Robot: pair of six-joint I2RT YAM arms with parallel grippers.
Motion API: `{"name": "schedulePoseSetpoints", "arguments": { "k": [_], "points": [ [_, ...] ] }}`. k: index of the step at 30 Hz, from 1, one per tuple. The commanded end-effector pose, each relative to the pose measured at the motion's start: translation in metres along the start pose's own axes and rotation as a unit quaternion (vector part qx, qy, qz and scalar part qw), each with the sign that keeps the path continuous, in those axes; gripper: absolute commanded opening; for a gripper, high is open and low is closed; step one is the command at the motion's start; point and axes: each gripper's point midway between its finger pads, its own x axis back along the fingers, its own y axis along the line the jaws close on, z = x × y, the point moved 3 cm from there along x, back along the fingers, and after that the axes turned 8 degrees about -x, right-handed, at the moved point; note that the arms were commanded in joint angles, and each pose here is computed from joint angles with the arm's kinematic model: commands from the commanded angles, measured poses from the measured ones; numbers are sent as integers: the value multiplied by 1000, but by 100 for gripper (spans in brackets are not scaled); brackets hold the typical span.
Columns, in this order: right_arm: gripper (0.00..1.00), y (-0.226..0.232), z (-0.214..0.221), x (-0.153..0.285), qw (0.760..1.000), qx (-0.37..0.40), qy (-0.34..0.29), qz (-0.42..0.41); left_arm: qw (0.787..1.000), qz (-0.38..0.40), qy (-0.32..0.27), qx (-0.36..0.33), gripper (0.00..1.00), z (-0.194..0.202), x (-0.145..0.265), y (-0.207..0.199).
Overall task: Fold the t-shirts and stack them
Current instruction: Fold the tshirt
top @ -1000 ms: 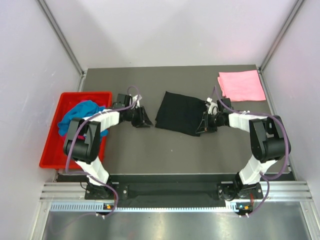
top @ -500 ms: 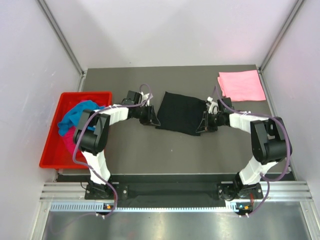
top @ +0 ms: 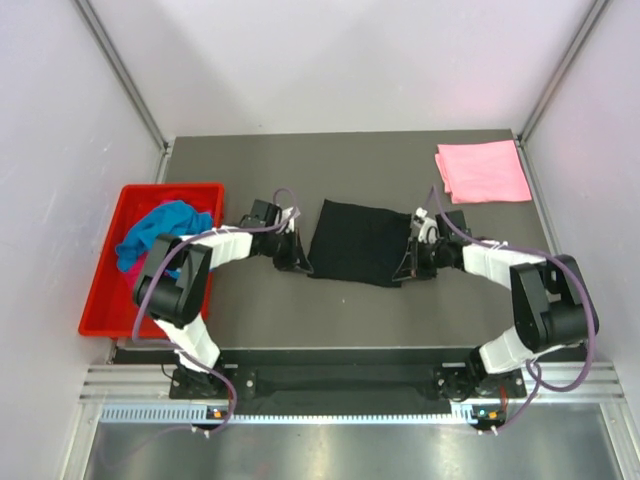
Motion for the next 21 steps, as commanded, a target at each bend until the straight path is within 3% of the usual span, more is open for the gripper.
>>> {"name": "schedulePoseSetpoints", "arguments": {
  "k": [1,2,4,5,7,11,13,17,21],
  "points": [
    [3,4,17,10,1000,3,-10,6,999,-27,17,18,0,32,19,-5],
    [12,2,20,12,1000,-1,-12,10,999,-33,10,16,9,34,22,-6],
    [20,1,22,18,999,-4,-27,22,999,-47,-5,13,23,32,34,-9],
    [34,1,23,21,999,-7,-29,29,997,-70,-10,13,29,28,39,-6],
    [43,4,13,31,997,-1,-52,49,995,-94,-17,8,32,8,53,-10],
    [43,5,-7,56,990,-6,-88,107,994,-81,-72,-30,30,-56,74,-34],
    [38,15,-25,65,988,-1,-107,111,995,-49,-73,-41,29,-71,68,-44],
    [25,35,-49,58,992,22,-109,61,994,28,-85,-65,27,-107,51,-63],
    [21,45,-79,45,992,36,-113,37,992,76,-77,-65,24,-127,23,-62]
  ]
}}
